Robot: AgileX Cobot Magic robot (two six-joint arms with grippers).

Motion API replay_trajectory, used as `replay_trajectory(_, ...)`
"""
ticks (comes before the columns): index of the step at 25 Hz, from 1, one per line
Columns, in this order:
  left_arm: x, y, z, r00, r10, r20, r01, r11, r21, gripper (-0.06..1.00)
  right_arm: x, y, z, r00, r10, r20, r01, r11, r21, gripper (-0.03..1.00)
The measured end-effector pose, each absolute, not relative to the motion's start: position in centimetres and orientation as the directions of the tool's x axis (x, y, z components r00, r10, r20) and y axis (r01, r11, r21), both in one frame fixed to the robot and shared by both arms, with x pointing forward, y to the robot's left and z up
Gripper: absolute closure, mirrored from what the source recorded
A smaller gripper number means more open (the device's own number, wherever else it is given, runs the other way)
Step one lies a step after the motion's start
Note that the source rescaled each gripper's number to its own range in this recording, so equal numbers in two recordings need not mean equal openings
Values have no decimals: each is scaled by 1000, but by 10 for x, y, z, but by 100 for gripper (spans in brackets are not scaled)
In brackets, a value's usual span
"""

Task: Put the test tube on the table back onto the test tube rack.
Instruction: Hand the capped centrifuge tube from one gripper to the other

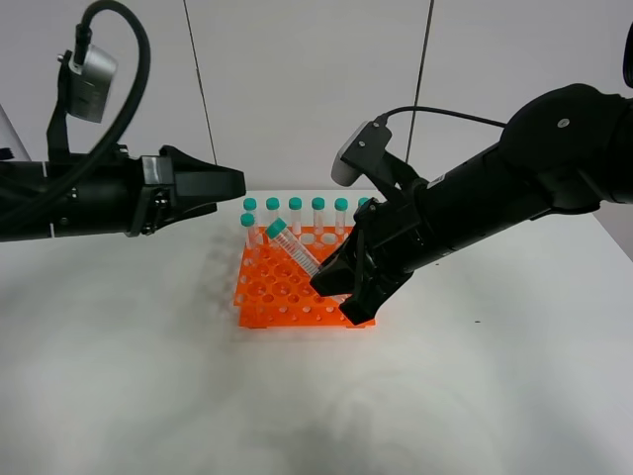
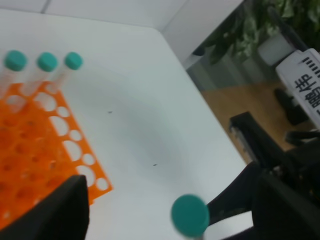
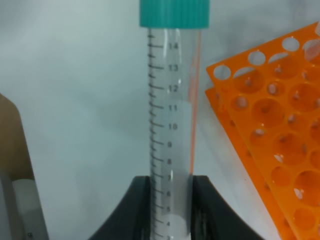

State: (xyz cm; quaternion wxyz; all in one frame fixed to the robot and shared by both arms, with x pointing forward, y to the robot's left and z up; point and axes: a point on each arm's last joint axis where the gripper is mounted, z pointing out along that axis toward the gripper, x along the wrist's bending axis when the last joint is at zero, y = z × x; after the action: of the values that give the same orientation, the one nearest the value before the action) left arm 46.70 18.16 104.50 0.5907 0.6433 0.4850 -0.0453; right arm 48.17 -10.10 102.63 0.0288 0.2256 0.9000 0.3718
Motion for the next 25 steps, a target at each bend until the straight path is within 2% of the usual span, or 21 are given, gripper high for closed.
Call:
replay_trajectory(8,466,151,1025,561,529,-636,714,78,695,-5,482,-101,1027,-895,430,121,389,617,684,96)
replay_trajectory(13,470,139,1025,578,513,-634,715,56,697,-5,482,-101,1027,-895,430,121,389,617,684,96)
replay_trajectory(18,472,137,1030,591,510,-625,702,56,710,-5,482,-101,1027,-894,431,123,391,616,684,96)
replay_trajectory(25,472,137,1030,591,511,-624,702,56,710,1,483,-99,1028,-877,456,153,423,580,697,96)
